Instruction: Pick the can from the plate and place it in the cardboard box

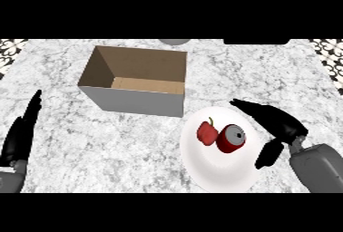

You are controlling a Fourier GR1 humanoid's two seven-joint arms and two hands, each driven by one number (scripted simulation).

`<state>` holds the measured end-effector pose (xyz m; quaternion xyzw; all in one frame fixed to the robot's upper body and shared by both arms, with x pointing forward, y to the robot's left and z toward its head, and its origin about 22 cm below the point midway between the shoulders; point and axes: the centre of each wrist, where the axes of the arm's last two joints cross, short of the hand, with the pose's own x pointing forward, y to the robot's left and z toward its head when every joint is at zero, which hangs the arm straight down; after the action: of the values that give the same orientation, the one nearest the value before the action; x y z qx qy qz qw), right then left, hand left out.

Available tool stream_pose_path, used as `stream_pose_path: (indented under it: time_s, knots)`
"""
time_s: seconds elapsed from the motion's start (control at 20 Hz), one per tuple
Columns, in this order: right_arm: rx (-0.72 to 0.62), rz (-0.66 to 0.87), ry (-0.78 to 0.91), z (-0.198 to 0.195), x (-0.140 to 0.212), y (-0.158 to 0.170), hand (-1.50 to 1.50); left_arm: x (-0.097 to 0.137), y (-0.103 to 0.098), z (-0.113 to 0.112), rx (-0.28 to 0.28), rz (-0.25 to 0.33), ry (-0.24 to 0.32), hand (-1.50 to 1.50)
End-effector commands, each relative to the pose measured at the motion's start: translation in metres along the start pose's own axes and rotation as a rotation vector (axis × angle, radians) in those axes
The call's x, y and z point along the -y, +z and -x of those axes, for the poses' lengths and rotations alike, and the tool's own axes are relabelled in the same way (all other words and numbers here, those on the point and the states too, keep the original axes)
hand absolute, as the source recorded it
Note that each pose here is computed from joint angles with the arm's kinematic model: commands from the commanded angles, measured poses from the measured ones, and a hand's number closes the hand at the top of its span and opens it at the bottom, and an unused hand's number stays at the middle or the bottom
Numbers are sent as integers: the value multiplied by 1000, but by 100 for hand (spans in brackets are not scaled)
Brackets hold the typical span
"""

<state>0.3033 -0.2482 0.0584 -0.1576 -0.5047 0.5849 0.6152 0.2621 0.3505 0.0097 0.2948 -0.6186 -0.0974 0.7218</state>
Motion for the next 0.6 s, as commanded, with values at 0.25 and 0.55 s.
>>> stream_pose_path:
  time_s: [0.25, 0.55]
  knots:
    - [16, -19, -14, -13, -7, -13, -150, 6, -4, -22, -3, -3, 10, 0]
    - [105, -33, -35, -23, -21, 8, -150, -20, -8, -5, 2, -10, 9, 0]
